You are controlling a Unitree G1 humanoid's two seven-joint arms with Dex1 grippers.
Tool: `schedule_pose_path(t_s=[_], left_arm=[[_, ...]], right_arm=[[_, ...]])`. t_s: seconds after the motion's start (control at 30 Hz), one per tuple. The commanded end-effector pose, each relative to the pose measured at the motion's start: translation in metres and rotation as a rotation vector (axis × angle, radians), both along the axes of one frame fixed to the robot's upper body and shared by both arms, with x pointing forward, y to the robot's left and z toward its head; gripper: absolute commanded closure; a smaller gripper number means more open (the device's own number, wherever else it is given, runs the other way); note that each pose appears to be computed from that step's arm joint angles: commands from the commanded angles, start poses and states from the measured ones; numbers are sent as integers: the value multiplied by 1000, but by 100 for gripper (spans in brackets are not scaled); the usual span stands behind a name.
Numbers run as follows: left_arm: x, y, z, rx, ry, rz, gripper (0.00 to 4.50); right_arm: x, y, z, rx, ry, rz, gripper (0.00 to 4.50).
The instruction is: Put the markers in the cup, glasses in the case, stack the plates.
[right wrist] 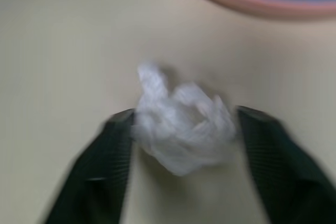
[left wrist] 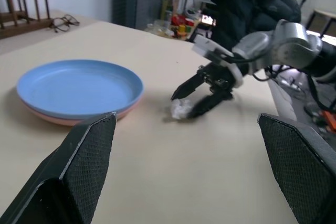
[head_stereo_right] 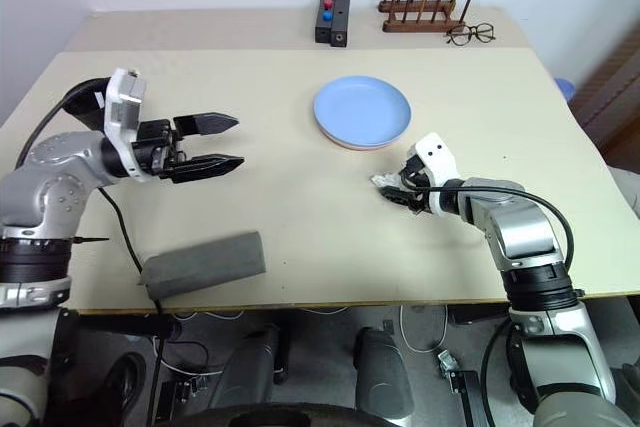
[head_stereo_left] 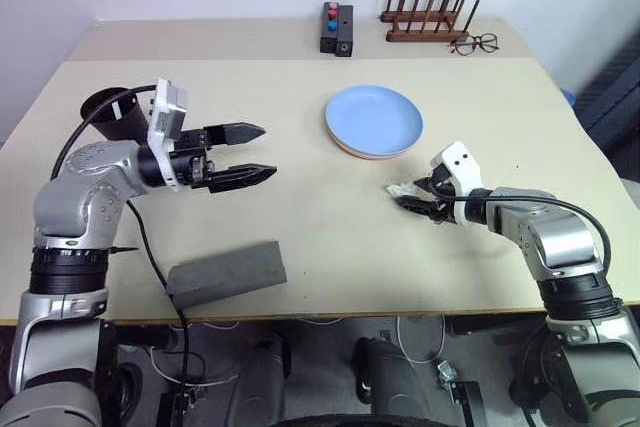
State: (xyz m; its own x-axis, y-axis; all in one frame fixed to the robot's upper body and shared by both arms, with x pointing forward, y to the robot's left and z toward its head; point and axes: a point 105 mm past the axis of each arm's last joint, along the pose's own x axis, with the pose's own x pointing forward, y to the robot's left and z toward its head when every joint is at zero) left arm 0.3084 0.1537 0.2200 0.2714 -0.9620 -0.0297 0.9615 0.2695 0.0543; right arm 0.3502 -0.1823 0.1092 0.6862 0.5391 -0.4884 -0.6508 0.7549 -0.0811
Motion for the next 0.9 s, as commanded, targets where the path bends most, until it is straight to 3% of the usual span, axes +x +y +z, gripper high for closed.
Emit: schedule_pose_path(t_s=[0.03,0.1,0.4,0.6,0.73,0.9], left_arm=[[-19,-5,4,10,-11,-61,0],[-21,-6,0,5,4,-56,0],[-13,-3,8,-4,-13,-20,0],[-4,-8,15,-20,-36,-4,0],[-6,-11,15,-22,-43,-4,0],[-5,-1,15,0,-95,89,0]], right_arm=[[3,-4,7,-13,-28,-4,347],[6,-4,15,0,-49,-8,447],[-9,7,66,125,-158,172,447],[64,6,109,195,-397,-86,447],[97,19,98,143,-421,-168,447],[113,32,85,87,-436,-167,447]])
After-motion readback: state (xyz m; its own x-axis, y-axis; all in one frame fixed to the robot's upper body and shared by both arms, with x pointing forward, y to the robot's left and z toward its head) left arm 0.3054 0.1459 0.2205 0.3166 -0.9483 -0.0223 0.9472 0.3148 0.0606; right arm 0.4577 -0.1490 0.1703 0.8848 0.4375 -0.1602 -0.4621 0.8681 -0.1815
